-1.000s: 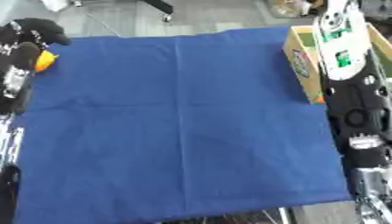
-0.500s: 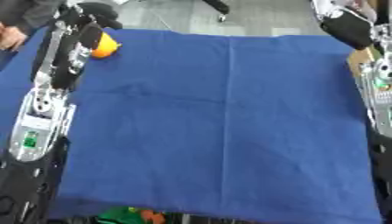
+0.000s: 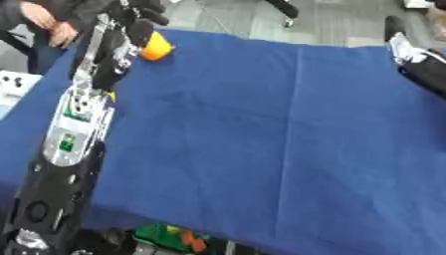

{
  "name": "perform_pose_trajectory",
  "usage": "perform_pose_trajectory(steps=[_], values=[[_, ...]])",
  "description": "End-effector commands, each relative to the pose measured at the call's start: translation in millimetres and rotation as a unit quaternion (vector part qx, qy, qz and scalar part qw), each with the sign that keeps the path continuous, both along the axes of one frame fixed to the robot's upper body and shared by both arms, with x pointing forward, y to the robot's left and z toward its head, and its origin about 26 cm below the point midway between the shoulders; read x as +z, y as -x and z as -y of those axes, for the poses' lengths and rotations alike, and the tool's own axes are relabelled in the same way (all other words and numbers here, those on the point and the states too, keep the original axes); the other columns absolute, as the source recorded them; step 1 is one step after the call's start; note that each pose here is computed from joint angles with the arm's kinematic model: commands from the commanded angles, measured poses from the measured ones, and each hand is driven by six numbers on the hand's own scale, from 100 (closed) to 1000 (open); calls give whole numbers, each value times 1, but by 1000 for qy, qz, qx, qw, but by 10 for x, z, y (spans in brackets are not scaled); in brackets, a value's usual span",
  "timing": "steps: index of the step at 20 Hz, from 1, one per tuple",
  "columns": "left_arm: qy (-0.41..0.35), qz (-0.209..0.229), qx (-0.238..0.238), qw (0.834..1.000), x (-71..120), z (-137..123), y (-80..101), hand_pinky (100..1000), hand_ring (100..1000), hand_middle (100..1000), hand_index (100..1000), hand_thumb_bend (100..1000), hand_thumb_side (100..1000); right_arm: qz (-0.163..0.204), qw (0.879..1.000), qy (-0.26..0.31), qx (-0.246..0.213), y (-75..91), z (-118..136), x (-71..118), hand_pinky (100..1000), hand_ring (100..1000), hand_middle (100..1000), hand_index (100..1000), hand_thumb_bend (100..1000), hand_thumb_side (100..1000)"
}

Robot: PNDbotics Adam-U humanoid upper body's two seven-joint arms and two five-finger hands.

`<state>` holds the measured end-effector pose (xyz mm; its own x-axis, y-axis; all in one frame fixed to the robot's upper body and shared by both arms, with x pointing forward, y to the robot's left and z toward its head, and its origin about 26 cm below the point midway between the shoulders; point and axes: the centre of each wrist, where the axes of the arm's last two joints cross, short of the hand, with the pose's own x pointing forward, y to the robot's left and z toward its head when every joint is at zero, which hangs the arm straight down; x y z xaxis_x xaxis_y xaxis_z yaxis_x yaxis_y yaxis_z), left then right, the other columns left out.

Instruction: Pick up the objects with one hand, pass them to the other hand, and then place them into the box on the other side of the table.

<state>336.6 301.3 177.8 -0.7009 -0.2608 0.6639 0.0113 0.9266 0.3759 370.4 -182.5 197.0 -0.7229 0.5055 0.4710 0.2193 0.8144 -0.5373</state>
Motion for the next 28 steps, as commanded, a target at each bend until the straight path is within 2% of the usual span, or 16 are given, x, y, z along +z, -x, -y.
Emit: perform_pose_trajectory(steps=[1, 4, 8, 15, 18, 20, 22, 23, 28], values=[[-52, 22, 39, 998, 142, -262, 33, 831, 635, 633, 735, 546, 647, -1, 1000, 4, 9, 5, 13, 8, 814, 770, 791, 967, 310, 388], [-117, 19, 78, 990, 159, -539, 57, 823, 638, 636, 741, 538, 651, -17, 1000, 11, 9, -8, 54, -77, 811, 768, 790, 968, 307, 387], [-244, -9, 126, 961, 149, -996, 69, 810, 645, 643, 755, 522, 653, -28, 999, 15, 10, -15, 90, -138, 809, 767, 789, 968, 304, 386], [-439, -70, 204, 872, 162, -1739, 62, 785, 664, 660, 784, 557, 594, -40, 999, 19, 9, -19, 128, -204, 807, 765, 787, 970, 290, 387], [-484, -82, 214, 845, 191, -1913, 47, 778, 663, 656, 783, 546, 550, -42, 999, 19, 8, -21, 138, -214, 807, 765, 787, 970, 287, 387], [-516, -95, 214, 824, 196, -1991, 35, 769, 663, 654, 784, 493, 462, -43, 999, 19, 9, -21, 138, -220, 807, 765, 787, 971, 282, 388], [-542, -120, 216, 803, 159, -2064, 13, 766, 663, 644, 784, 485, 436, -43, 999, 18, 10, -22, 138, -223, 807, 764, 787, 971, 281, 388], [-549, -134, 217, 796, 120, -2095, 1, 765, 660, 641, 781, 473, 405, -44, 999, 18, 10, -22, 137, -223, 807, 764, 787, 971, 280, 389], [-572, -185, 217, 769, -95, -2187, -76, 760, 646, 640, 779, 470, 363, -45, 999, 16, 12, -25, 132, -228, 806, 764, 787, 971, 276, 388]])
